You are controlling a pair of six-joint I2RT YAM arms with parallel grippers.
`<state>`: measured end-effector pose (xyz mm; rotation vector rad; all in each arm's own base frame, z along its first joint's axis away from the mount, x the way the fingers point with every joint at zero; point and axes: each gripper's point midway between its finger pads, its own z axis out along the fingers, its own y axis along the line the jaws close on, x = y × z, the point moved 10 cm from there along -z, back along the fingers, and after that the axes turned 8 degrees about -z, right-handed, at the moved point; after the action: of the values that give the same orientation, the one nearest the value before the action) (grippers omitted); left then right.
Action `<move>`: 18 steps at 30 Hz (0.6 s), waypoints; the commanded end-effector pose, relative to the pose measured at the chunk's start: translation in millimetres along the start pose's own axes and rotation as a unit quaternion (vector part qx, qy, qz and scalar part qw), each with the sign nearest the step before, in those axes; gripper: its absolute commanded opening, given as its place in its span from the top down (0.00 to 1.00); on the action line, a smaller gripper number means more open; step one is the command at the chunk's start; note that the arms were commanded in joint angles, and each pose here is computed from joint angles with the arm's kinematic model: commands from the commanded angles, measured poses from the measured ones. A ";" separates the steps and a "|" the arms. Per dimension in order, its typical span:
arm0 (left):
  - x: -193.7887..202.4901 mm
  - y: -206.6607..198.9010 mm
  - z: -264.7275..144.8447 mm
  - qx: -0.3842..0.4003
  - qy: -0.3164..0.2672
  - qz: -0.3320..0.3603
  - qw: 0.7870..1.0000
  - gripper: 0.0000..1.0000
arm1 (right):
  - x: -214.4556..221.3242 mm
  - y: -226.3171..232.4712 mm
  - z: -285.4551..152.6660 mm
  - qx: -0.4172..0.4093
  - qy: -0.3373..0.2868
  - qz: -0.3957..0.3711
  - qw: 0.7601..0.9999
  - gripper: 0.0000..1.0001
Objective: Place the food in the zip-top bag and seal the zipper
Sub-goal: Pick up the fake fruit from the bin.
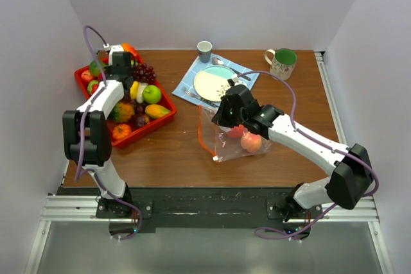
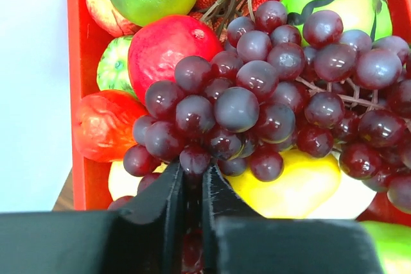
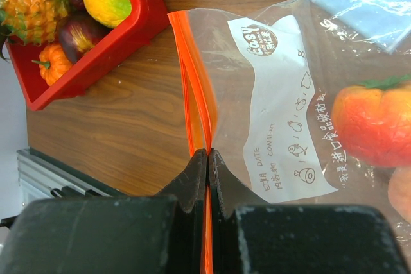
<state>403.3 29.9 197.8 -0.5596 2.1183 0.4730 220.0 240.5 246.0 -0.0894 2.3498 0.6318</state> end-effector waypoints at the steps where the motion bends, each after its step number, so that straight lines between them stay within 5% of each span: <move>1: -18.8 10.4 -16.7 -0.006 -0.024 -0.019 1.000 0.97 | -8.0 6.1 -11.7 -0.024 -0.023 -0.003 0.999 1.00; 18: -69.9 43.2 -89.1 0.013 -0.096 -0.062 0.993 1.00 | -14.0 7.3 -17.4 -0.016 -0.031 -0.010 0.999 1.00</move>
<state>366.2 31.0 264.6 -0.5765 2.0222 0.4454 219.4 239.9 247.5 -0.0888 2.3453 0.6327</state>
